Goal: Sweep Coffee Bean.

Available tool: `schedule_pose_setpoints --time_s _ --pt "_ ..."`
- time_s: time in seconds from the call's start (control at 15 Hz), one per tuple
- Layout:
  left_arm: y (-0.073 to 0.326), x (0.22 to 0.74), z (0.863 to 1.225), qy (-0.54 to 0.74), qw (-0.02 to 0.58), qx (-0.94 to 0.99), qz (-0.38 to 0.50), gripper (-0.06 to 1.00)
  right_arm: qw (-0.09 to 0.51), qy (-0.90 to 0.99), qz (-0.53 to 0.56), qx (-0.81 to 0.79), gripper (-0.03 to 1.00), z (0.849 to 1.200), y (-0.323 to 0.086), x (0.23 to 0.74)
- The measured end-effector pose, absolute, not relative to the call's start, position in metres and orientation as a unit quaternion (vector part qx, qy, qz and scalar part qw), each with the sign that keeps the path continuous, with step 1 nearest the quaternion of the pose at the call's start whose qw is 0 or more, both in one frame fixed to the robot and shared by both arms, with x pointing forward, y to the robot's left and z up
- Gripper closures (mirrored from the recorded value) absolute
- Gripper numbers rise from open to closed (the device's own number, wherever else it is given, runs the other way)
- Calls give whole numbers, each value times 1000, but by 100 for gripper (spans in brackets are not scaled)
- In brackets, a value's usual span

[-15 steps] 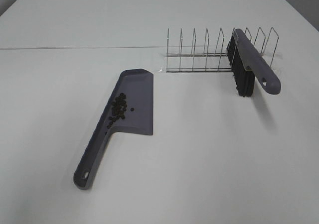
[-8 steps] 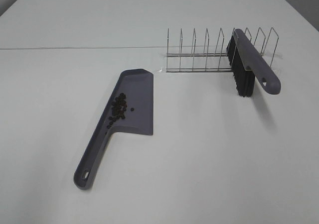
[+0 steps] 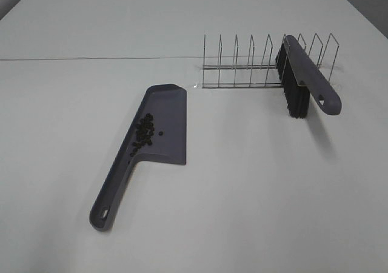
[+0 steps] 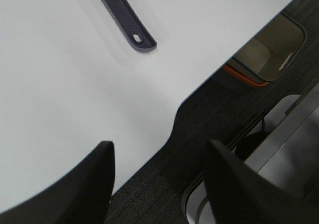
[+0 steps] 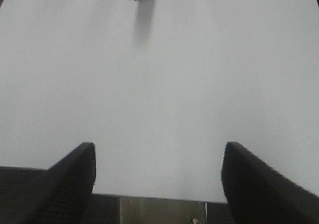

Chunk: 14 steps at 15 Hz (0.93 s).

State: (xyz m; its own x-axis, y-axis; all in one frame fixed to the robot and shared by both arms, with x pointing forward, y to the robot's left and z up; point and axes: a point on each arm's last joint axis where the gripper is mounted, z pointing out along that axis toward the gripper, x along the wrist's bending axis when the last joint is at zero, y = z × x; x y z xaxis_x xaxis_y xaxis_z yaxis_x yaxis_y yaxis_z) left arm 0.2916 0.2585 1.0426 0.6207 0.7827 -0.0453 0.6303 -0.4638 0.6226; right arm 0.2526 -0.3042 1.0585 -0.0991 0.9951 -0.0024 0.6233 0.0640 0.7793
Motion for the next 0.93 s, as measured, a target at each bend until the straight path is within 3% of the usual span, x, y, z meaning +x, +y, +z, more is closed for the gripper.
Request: schedule_pose_setpoints --time_s 0.2,0.93 --pt "258 292 1043 415 306 848 125 42 292 675 360 575 29 1060 -297 255" --pt "258 291 1043 413 307 848 124 42 284 697 352 556 29 1052 -295 257"
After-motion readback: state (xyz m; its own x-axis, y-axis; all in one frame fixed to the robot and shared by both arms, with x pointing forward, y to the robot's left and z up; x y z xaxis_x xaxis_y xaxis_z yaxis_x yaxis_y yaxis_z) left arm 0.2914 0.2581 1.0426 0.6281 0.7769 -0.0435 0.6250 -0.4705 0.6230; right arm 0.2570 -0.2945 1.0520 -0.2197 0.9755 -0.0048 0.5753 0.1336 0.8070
